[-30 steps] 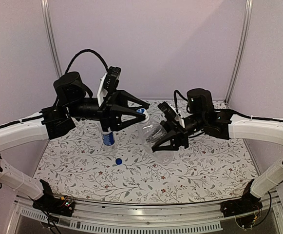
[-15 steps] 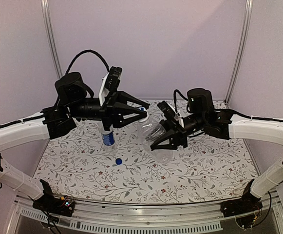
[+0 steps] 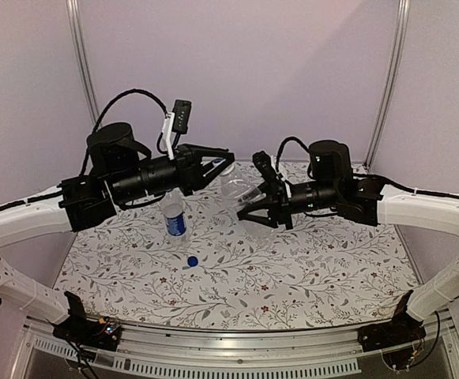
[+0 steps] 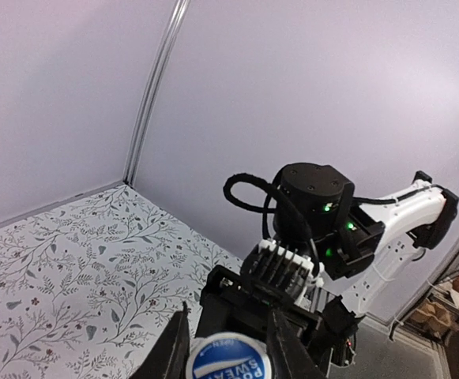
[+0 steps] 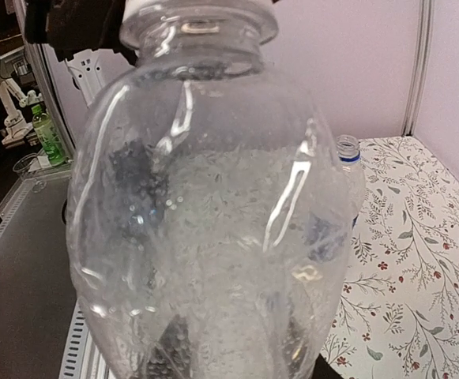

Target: Unscrew the bottle caps

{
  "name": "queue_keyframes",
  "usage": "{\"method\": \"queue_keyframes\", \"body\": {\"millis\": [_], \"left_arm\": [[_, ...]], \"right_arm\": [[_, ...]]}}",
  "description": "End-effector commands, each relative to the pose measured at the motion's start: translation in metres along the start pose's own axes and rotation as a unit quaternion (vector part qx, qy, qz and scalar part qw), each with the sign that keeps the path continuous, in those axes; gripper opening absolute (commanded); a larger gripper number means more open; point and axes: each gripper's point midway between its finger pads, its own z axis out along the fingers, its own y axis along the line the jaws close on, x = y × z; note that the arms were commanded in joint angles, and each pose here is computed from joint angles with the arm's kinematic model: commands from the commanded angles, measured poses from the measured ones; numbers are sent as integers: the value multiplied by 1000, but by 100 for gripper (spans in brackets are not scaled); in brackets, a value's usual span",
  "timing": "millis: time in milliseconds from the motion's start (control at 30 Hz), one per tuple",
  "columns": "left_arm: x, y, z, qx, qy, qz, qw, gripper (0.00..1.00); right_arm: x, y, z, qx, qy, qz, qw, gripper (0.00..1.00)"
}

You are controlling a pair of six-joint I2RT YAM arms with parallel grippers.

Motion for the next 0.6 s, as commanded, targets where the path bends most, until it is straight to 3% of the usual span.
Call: {"method": "queue_keyframes", "body": {"millis": [0,267,567], "left_arm": [[-12,12,2,-67,-11,-54,996,19],[-17,11,6,-67,-13,-43,997,35],[-26,-7,0,-19,-25,4,1000,74]], "right_arm": [[-8,-22,-11,68,-8,-2,998,25],[-3,-15,-10,49,-7,-6,999,25],[-3,8,-11,-16,-14,-15,1000,25]]}}
